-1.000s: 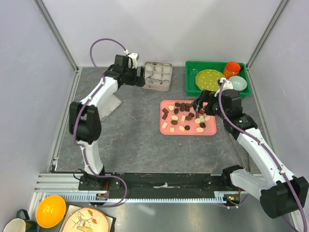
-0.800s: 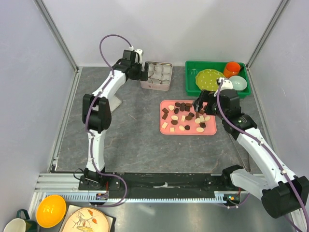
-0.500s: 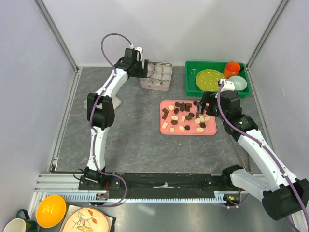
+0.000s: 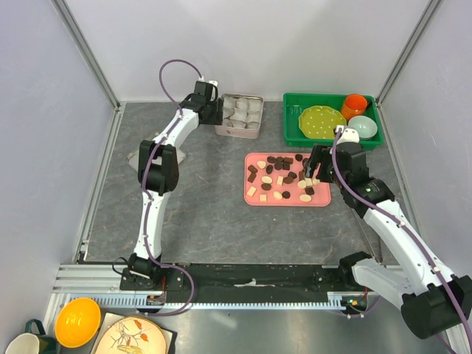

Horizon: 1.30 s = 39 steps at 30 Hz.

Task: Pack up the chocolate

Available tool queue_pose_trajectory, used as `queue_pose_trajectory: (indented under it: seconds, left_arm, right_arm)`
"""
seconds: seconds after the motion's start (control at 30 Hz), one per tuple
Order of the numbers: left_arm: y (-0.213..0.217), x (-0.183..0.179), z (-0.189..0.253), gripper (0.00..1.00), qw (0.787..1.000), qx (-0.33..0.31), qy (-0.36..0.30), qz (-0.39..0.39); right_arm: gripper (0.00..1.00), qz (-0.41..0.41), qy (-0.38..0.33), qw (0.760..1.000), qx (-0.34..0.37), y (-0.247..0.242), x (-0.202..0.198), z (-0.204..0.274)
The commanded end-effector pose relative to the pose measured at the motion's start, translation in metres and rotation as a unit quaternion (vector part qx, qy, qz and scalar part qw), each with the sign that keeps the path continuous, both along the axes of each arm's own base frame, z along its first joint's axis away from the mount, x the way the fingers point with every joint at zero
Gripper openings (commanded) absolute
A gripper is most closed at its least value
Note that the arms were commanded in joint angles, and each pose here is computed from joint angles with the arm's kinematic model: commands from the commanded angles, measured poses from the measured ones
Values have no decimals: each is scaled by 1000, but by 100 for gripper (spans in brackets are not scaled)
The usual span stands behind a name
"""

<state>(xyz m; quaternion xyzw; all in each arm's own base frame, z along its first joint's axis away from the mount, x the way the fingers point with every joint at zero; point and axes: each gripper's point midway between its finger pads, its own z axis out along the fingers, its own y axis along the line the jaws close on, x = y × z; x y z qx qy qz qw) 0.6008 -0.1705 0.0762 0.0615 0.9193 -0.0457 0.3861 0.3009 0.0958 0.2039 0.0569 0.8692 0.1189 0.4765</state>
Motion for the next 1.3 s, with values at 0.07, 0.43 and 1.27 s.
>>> queue_pose_trajectory:
  seconds: [0.07,0.43,1.27]
  left_arm:
    - [-7,18,10,66,999,-25,-29,15]
    - [-5,18,-4,42,1000,-15,-23,14]
    - [-4,-48,-26,5,996,41,59,-59]
  right_arm:
    - [79,-1,1,1000,2,0,-4,-2]
    - [78,5,19,1000,5,2,-7,-16]
    - [75,15,34,999,26,9,-15,-22]
